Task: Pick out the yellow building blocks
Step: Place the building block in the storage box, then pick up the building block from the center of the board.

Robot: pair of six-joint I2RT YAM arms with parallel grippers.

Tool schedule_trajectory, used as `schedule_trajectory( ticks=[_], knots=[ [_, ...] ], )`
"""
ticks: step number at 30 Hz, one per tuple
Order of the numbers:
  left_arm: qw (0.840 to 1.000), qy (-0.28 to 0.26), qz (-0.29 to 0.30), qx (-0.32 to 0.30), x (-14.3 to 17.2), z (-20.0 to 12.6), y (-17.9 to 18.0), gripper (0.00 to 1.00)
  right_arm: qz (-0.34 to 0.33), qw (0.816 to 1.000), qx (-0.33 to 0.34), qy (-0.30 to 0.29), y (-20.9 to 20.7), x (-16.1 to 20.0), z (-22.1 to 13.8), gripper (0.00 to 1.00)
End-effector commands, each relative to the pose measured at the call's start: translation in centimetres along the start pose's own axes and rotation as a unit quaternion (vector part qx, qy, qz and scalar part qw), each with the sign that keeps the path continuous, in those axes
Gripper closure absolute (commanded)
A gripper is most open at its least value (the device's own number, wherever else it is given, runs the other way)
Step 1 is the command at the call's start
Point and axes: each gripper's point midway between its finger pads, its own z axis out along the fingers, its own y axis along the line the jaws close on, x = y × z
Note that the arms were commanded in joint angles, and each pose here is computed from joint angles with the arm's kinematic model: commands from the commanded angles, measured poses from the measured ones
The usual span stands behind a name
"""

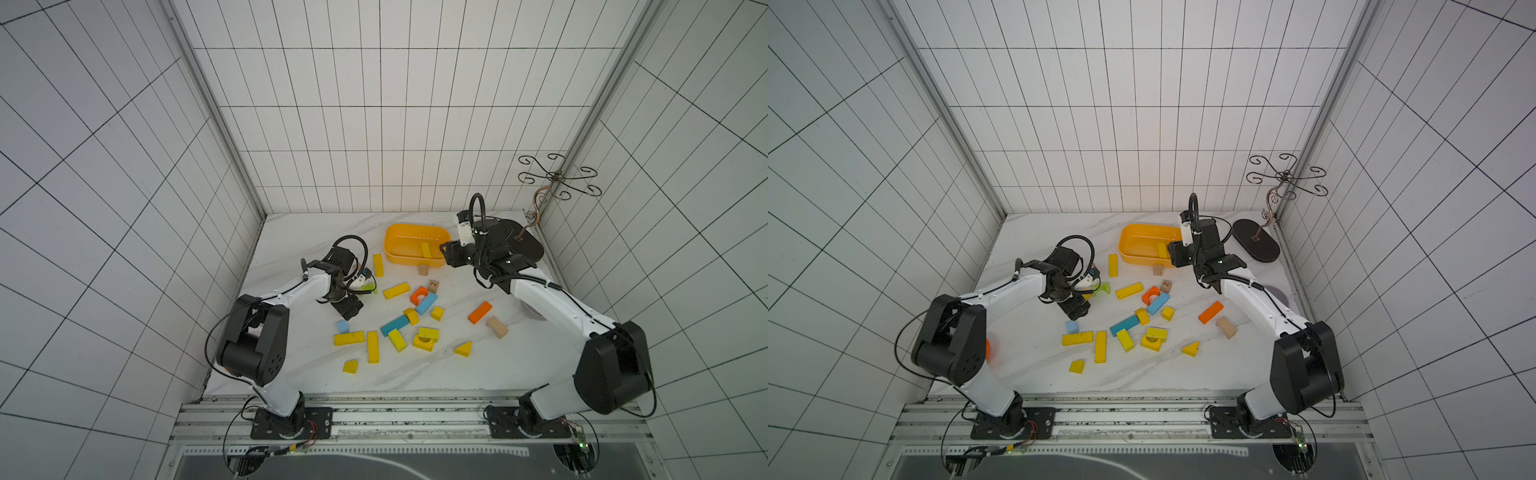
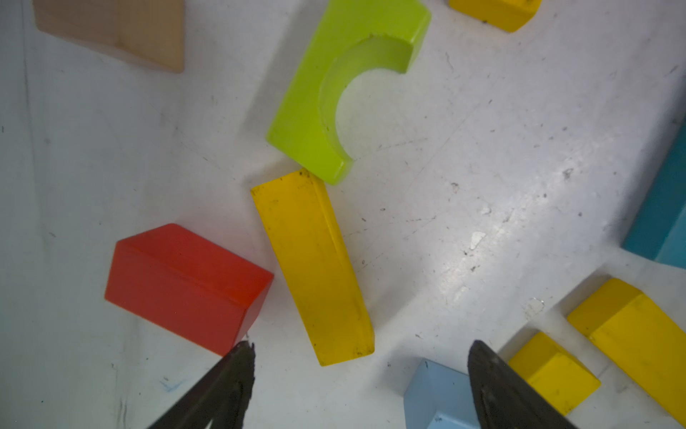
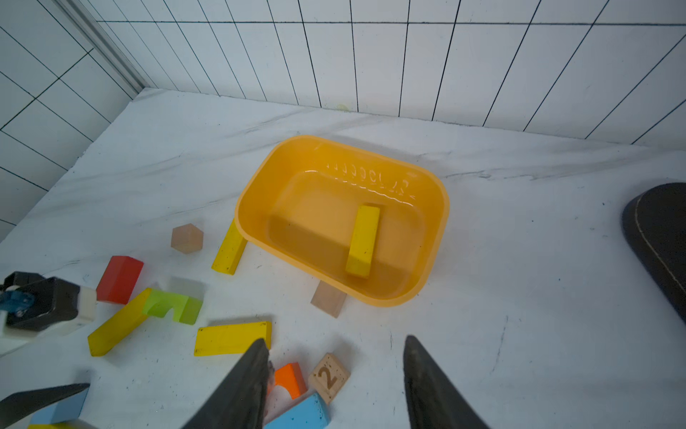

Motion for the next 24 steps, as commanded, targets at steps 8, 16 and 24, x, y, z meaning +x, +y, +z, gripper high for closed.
schedule_trajectory(
  ticks=[8,16,24],
  knots=[
    [1.000,0.007,-0.001,-0.002,-1.7,2.3,1.1,0.21,0.003,1.000,-0.018,0.003,1.0,3.5,-4.2,0.43],
    [1.000,0.018,-0.007,0.007,-2.3,3.3,1.4,0.41,-0.007,1.000,-0.010,0.016,0.7,4.7,-4.7,0.43],
    [0.999,0.042,-0.005,0.018,-1.1,4.3,0.9,0.63,-0.009,1.000,-0.009,0.020,0.6,5.1,-4.6,0.43]
  ],
)
